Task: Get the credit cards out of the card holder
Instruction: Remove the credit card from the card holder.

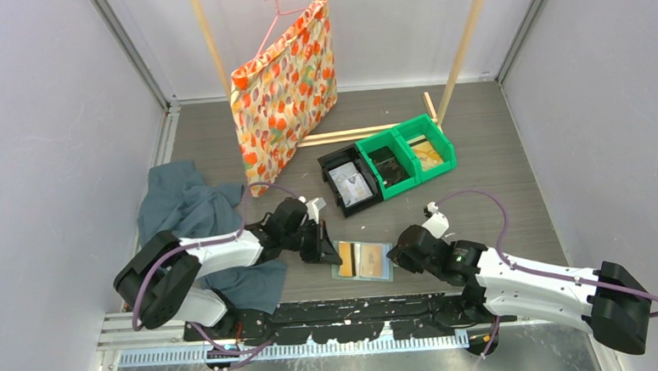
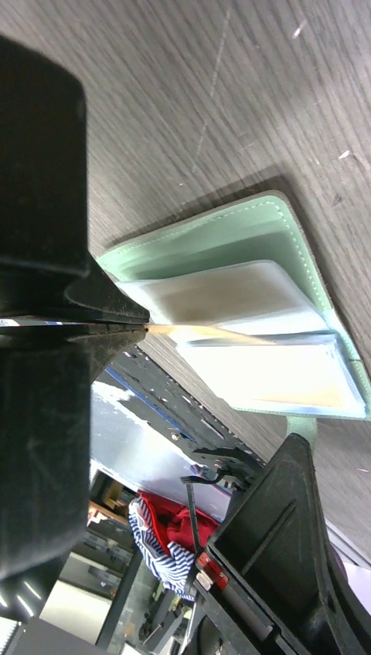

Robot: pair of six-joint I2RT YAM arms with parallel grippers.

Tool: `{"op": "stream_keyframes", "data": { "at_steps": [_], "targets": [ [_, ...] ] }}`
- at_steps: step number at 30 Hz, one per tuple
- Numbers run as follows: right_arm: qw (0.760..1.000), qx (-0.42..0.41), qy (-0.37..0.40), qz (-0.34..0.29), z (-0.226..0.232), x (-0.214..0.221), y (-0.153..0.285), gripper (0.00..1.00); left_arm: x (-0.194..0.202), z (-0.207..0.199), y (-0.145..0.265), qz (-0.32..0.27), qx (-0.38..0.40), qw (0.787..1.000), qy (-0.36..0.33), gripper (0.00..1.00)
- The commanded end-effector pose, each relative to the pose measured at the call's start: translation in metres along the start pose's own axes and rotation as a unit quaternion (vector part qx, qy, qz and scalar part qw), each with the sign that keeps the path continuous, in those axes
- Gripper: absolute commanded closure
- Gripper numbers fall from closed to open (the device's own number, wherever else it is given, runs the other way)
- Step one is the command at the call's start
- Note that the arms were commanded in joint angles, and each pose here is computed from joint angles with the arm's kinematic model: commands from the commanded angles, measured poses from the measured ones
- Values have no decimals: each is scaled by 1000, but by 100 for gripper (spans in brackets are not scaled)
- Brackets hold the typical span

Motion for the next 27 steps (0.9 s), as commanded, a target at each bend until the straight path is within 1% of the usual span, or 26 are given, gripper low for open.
{"op": "stream_keyframes", "data": {
  "at_steps": [1,5,6,11,13,14,17,19,21,27],
  "targets": [
    [999,-35,8,-17,24,-12,7,77,3,4,13,-7,-21,1000,-18,99],
    [998,-53,14,-13,34,-13,5,75,2,-3,20,-18,-12,999,-30,99],
    [998,-58,14,-13,37,-13,5,73,3,-3,23,-15,-14,999,-30,100],
    [993,-114,14,-14,51,-14,7,54,3,-14,32,-16,-1,999,-43,99],
    [988,-152,17,-9,57,-13,10,49,5,-19,35,-9,10,999,-46,99],
    [982,-185,21,-6,63,-11,12,47,5,-21,36,-5,14,999,-47,100],
    [953,-301,23,-3,83,-8,22,41,7,-29,40,8,39,998,-46,100],
    [946,-323,23,1,85,-5,22,39,8,-35,44,17,59,997,-43,99],
    [945,-327,21,4,84,-3,20,37,8,-43,49,20,75,996,-43,99],
    [935,-355,9,6,86,-1,22,28,7,-59,69,11,118,992,-35,99]
  ]
}}
Point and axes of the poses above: each gripper's point midway between its finger pads, its own y axis back along the fingers, its own z axis along the line the jaws close on, x = y × z, the point moved 7 cm from there along y, back along the fingers, and after that the axes turned 11 degrees about y, right-handed, at the moved point
